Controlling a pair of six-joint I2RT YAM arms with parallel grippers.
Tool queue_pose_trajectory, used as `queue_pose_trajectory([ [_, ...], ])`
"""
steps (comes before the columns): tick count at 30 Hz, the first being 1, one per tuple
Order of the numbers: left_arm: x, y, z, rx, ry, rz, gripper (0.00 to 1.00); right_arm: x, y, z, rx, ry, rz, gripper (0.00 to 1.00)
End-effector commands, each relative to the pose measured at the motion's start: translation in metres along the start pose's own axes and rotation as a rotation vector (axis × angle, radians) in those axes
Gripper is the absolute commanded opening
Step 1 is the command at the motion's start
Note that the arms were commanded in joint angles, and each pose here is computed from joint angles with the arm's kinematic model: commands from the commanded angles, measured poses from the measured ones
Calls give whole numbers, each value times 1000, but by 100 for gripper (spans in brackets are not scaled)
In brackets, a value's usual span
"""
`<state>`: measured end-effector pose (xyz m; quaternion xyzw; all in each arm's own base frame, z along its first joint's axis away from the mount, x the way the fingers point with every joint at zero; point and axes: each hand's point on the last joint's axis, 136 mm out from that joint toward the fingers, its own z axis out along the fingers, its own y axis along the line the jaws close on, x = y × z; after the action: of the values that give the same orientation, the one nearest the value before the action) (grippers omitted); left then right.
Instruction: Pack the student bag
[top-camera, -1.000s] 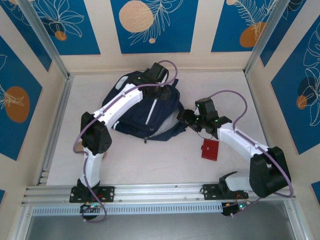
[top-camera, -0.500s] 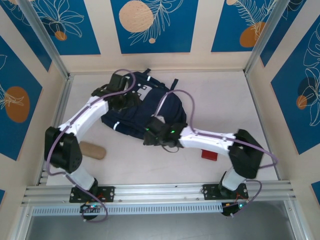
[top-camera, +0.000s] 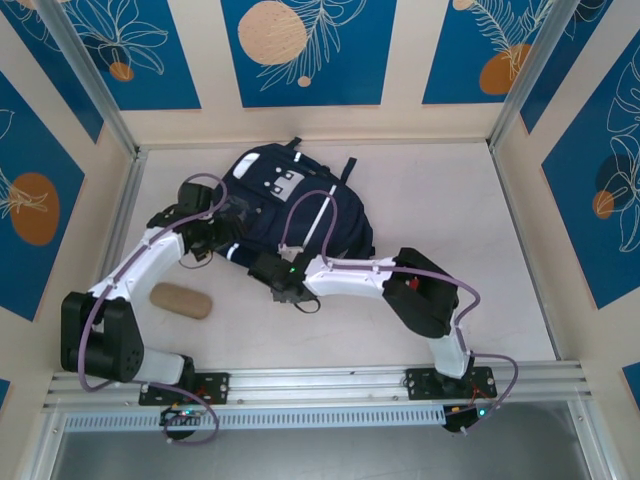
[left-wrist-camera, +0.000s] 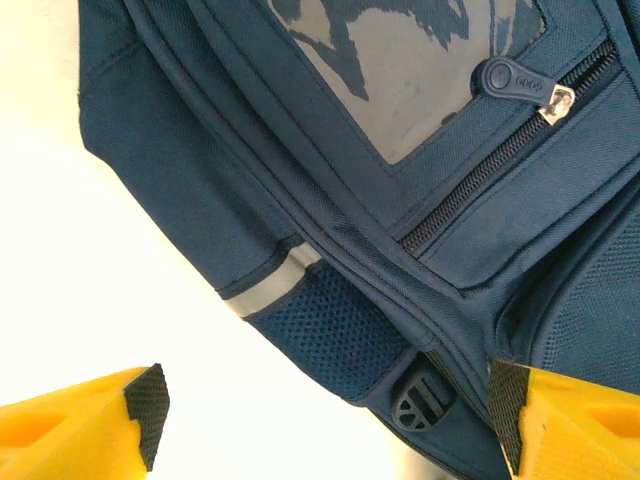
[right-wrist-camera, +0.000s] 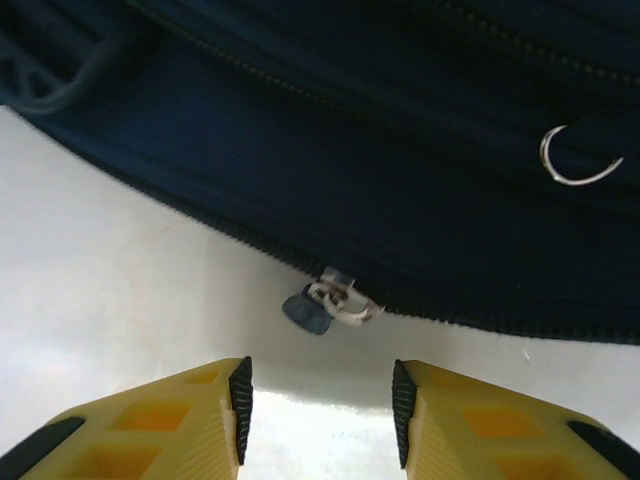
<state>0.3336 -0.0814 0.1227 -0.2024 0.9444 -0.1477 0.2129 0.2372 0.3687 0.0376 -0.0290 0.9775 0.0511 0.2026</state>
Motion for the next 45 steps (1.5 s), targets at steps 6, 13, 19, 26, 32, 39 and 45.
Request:
queue_pose_trajectory([
  [6,13,0,2,95,3,-121,83,-22,-8,11,110,-82,54,35],
  [13,40,-11,12,243,69,-219,76,-26,-21,7,190,-97,44,15],
  [19,58,-19,24,312,135,-253,72,-26,-25,8,214,-91,25,21],
  [26,66,-16,38,309,158,-273,70,-26,-19,20,195,-75,-20,30],
  [32,72,-25,46,344,183,-278,65,-27,-15,23,173,-61,-38,18],
  [39,91,-36,59,374,217,-285,63,-32,-1,1,77,-80,-68,5],
  [45,96,-47,67,397,214,-288,59,-30,11,-23,-42,-51,-88,2],
])
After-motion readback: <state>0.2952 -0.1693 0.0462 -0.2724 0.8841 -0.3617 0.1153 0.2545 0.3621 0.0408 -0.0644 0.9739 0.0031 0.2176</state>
